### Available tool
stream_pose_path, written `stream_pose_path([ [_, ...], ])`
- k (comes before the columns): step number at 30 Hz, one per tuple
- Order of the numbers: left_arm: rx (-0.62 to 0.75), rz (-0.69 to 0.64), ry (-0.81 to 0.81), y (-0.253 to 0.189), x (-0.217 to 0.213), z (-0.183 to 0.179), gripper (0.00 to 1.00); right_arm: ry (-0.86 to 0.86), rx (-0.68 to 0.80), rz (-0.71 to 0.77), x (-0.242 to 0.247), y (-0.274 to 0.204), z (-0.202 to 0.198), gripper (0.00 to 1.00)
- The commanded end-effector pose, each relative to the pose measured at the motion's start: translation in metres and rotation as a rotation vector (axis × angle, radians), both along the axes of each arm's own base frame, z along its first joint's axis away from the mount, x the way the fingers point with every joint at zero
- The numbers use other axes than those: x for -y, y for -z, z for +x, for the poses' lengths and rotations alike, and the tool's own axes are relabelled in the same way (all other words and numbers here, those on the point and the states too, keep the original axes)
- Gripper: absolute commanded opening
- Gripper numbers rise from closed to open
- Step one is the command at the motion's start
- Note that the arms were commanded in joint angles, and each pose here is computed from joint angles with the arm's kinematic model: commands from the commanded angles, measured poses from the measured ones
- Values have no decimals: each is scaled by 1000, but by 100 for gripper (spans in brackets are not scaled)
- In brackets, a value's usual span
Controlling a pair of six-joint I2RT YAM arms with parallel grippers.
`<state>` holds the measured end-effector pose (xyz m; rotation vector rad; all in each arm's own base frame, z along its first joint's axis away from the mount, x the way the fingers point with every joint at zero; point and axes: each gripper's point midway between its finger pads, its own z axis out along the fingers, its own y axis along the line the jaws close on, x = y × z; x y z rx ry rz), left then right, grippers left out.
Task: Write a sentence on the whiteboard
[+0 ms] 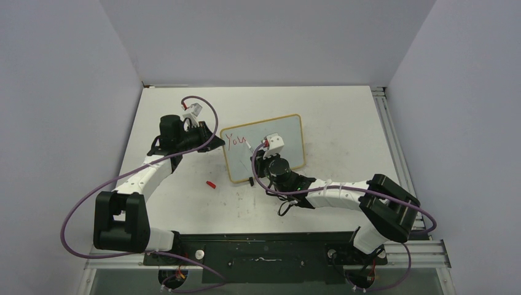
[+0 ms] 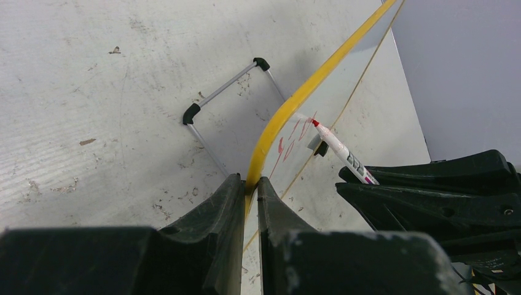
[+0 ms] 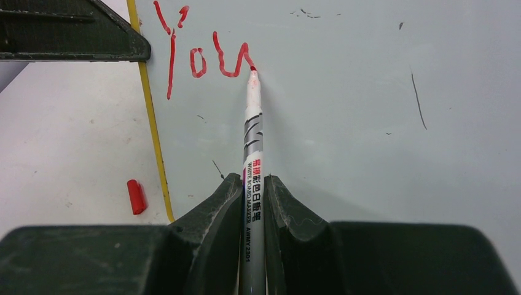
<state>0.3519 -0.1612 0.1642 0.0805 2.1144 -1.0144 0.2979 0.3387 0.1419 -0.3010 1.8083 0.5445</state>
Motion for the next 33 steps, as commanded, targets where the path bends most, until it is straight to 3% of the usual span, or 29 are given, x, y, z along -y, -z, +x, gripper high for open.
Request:
stream_pose_path([
  [1, 91, -20, 7, -30, 0, 7, 0, 35, 9, 4, 10, -7, 0, 5],
  [15, 95, -22, 5, -32, 0, 7, 0, 66, 100, 34, 17, -55, 7, 5],
  [33, 95, -23, 7, -32, 0, 7, 0, 56, 106, 31, 3, -55, 23, 5],
])
